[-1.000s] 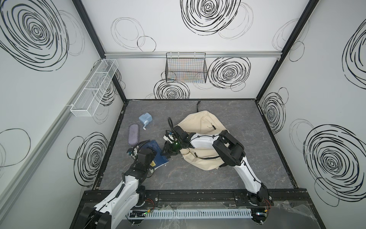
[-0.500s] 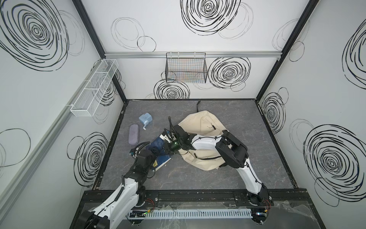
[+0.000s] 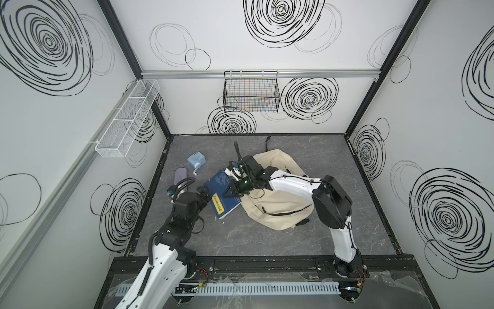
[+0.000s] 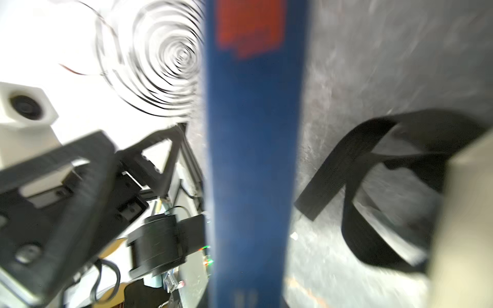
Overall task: Pack books, pencil case, and school supplies into a backpack
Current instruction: Pick up the book from the middle-left of the table.
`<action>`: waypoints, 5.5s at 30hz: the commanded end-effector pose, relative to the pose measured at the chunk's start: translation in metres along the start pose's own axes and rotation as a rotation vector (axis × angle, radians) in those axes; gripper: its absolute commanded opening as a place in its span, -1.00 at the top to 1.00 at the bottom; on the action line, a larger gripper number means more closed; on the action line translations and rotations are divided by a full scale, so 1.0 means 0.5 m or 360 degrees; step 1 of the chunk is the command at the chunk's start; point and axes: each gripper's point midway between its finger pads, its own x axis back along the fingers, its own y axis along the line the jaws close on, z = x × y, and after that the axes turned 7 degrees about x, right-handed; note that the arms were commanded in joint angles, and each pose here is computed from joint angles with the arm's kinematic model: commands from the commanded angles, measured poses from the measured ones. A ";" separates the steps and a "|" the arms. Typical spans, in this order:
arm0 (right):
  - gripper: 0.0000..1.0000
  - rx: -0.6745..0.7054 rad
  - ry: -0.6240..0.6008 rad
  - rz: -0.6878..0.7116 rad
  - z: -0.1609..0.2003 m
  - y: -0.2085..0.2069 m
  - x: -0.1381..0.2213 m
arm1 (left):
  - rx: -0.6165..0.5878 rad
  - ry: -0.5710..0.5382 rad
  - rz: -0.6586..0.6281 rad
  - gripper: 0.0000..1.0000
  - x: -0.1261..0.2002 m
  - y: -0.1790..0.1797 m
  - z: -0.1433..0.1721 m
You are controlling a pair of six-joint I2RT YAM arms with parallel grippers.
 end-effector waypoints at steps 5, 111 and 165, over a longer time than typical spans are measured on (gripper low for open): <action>1.00 0.0215 -0.0427 -0.0199 -0.094 0.077 0.331 | -0.0566 0.0040 0.0862 -0.97 0.096 -0.345 -0.071; -0.71 0.1065 -0.1914 -0.0685 0.039 0.553 0.787 | 0.0086 -0.0003 0.2939 1.00 0.562 -0.753 -0.055; 1.00 -0.0242 -0.1834 0.1128 0.234 0.093 0.870 | -0.1798 0.0429 0.1565 -0.78 0.202 -0.574 0.357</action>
